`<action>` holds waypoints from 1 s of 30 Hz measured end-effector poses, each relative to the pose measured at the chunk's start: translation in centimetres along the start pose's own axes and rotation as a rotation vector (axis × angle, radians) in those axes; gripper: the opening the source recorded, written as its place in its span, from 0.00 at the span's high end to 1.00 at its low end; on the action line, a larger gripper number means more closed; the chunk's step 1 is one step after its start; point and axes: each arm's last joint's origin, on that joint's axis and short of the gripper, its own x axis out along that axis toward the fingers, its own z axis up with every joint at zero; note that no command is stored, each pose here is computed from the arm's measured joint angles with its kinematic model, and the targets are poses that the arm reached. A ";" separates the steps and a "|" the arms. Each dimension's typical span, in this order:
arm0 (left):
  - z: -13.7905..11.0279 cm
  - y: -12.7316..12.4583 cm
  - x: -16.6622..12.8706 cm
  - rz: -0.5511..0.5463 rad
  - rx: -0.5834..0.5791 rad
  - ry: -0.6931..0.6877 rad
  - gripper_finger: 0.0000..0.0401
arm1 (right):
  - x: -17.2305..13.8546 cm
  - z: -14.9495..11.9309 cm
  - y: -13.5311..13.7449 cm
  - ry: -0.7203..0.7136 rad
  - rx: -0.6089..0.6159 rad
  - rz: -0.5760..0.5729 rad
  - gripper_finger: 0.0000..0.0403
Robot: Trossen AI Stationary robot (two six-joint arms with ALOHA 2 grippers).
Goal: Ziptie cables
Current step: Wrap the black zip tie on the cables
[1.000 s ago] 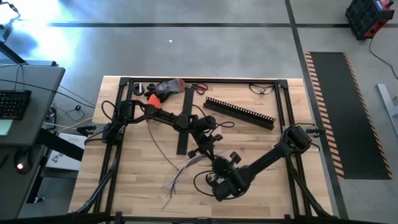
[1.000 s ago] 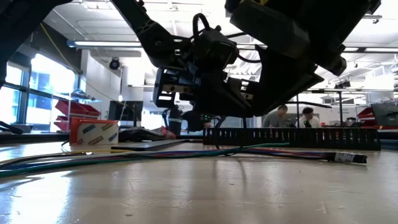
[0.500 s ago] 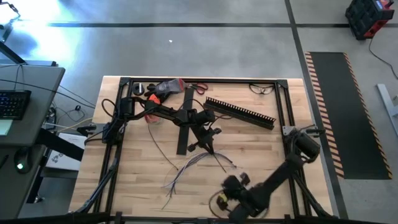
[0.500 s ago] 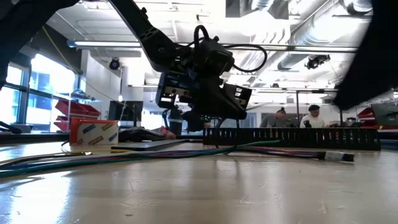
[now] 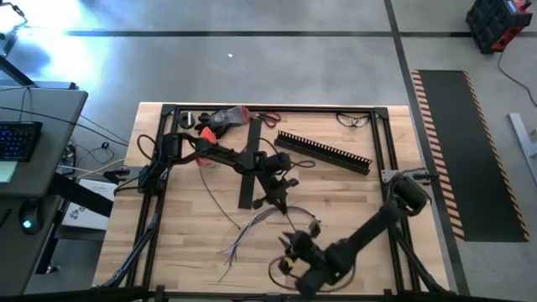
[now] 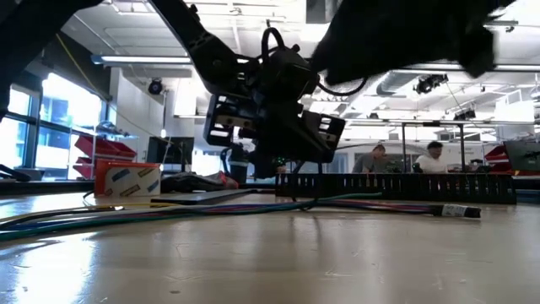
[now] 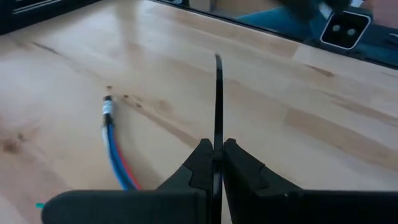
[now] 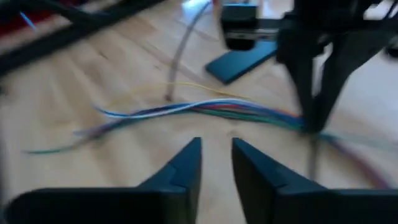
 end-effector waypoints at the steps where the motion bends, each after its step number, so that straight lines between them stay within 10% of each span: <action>1: 0.1 -0.1 0.2 -0.005 0.002 0.000 0.99 | 0.5 0.2 -0.3 0.015 -0.038 -0.021 0.77; 10: 0.5 -0.7 0.9 -0.029 0.021 -0.003 0.99 | 1.8 0.5 -3.0 0.153 -0.156 -0.199 0.56; 30: 0.6 -0.7 1.0 -0.029 0.026 -0.006 0.99 | 4.6 -2.5 -2.9 0.015 -0.130 -0.255 0.67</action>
